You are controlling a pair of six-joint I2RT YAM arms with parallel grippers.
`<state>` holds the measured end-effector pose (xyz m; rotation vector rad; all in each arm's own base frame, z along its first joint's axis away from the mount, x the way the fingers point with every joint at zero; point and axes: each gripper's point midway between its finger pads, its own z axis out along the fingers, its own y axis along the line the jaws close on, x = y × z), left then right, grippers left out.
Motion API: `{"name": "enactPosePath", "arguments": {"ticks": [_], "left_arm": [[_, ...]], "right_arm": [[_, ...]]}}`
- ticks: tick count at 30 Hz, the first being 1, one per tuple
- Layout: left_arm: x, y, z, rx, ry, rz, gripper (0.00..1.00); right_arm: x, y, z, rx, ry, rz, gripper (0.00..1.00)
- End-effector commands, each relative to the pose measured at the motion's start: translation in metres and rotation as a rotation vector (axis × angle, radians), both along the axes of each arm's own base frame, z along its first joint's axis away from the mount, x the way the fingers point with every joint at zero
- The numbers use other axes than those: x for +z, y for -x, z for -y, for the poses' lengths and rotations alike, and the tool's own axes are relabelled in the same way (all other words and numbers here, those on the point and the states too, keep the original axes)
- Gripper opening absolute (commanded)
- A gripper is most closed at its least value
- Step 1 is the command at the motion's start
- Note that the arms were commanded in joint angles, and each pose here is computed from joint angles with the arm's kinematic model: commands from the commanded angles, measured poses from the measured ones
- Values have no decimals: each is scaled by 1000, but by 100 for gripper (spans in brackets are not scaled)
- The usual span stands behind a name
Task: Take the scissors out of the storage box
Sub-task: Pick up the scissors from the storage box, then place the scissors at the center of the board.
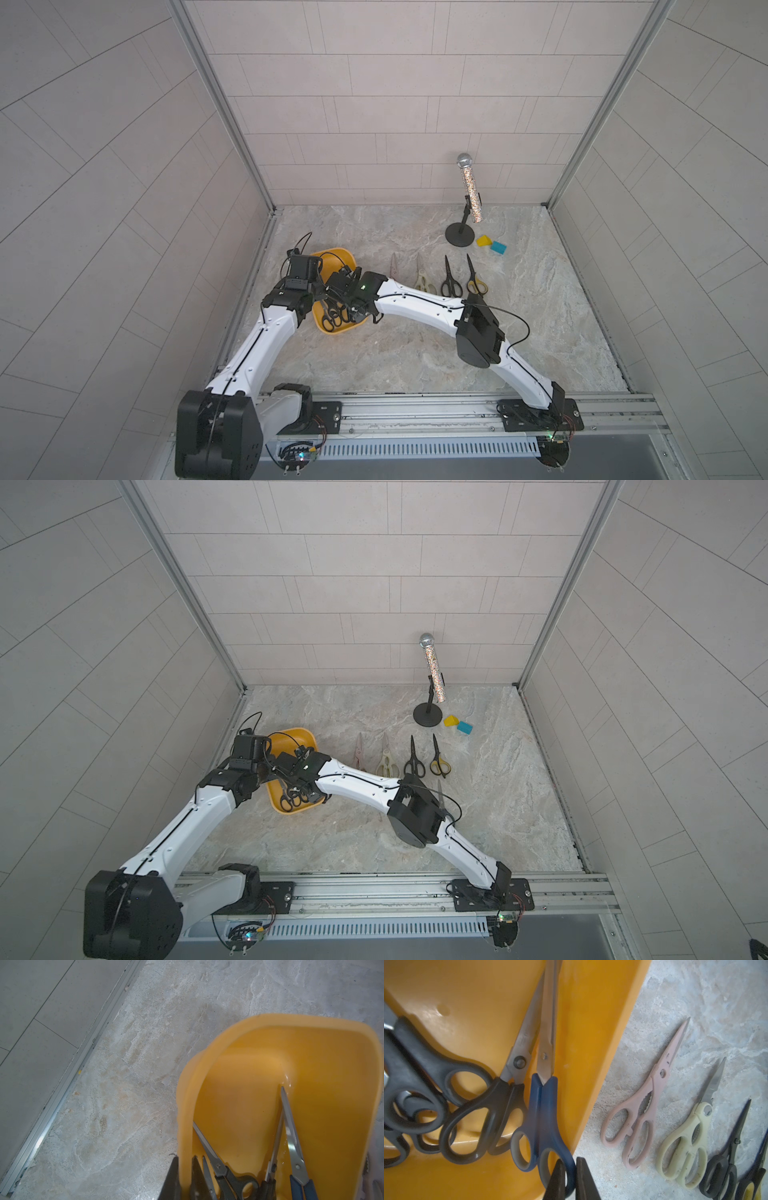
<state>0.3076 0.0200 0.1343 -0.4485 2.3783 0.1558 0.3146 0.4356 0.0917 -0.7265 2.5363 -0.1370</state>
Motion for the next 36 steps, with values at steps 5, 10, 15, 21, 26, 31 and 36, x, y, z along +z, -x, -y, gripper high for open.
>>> {"name": "enactPosePath", "arguments": {"ticks": [5, 10, 15, 21, 26, 31, 36], "left_arm": [[16, -5, -5, 14, -27, 38, 0], [16, -6, -5, 14, -28, 38, 0], [15, -5, -6, 17, -31, 36, 0], [15, -6, -7, 19, -41, 33, 0], [15, -6, -8, 22, -44, 32, 0], [14, -6, -9, 24, -48, 26, 0], [13, -4, -8, 21, -41, 26, 0]], "right_arm": [[43, 7, 21, 0, -1, 19, 0], [59, 17, 27, 8, -55, 9, 0], [76, 27, 54, -19, -93, 7, 0], [71, 46, 119, -93, -117, -32, 0], [45, 67, 185, -213, -156, -111, 0], [24, 93, 238, -334, -231, -163, 0], [2, 120, 266, -413, -332, -223, 0]]}}
